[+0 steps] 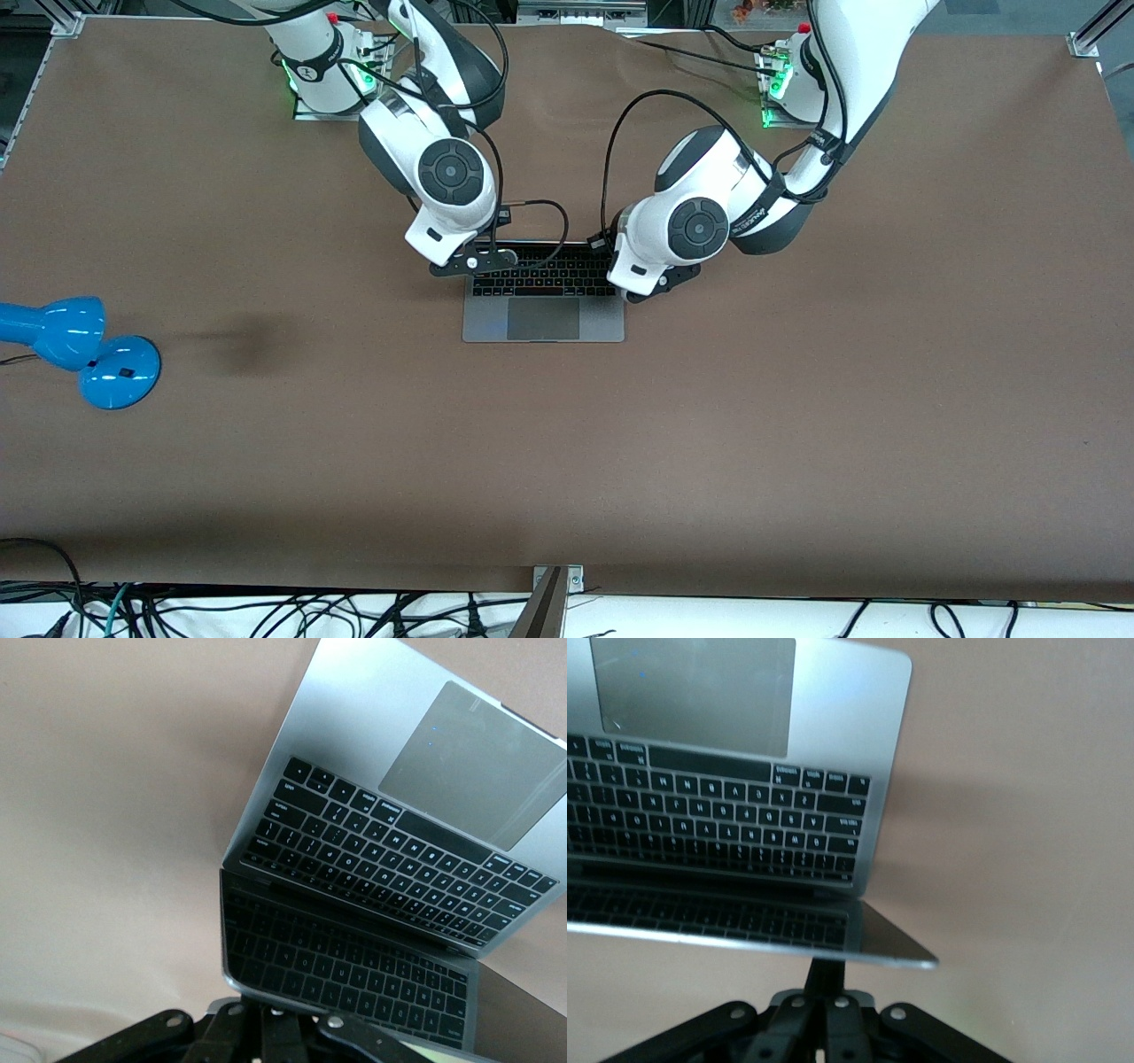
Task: Close laptop with both arms from behind
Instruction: 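Push the screen forward with both grippers, folding it toward the keyboard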
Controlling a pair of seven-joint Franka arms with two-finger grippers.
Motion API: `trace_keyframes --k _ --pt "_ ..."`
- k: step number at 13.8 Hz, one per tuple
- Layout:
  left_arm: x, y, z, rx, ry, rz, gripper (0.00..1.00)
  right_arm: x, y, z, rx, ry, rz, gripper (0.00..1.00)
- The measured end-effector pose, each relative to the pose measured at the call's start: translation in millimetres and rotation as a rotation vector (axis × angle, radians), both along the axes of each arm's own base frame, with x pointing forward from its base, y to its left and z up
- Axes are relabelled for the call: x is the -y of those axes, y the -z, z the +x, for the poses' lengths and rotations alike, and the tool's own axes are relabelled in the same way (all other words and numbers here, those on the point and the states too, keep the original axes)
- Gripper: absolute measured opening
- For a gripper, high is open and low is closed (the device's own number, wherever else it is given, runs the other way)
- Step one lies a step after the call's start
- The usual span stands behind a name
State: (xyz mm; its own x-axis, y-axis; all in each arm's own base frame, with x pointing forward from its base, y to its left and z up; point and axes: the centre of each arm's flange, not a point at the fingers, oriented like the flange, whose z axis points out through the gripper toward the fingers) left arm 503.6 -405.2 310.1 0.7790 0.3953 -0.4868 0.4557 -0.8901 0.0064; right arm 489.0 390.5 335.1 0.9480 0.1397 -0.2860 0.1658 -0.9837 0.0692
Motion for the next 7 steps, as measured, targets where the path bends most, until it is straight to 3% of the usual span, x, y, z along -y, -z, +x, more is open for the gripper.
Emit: trace_keyframes --k 7 --pt "-2.6 19.8 20.0 0.000 -0.014 -0.004 0.01 4.3 19.4 25.7 0.030 0.034 0.032 0.01"
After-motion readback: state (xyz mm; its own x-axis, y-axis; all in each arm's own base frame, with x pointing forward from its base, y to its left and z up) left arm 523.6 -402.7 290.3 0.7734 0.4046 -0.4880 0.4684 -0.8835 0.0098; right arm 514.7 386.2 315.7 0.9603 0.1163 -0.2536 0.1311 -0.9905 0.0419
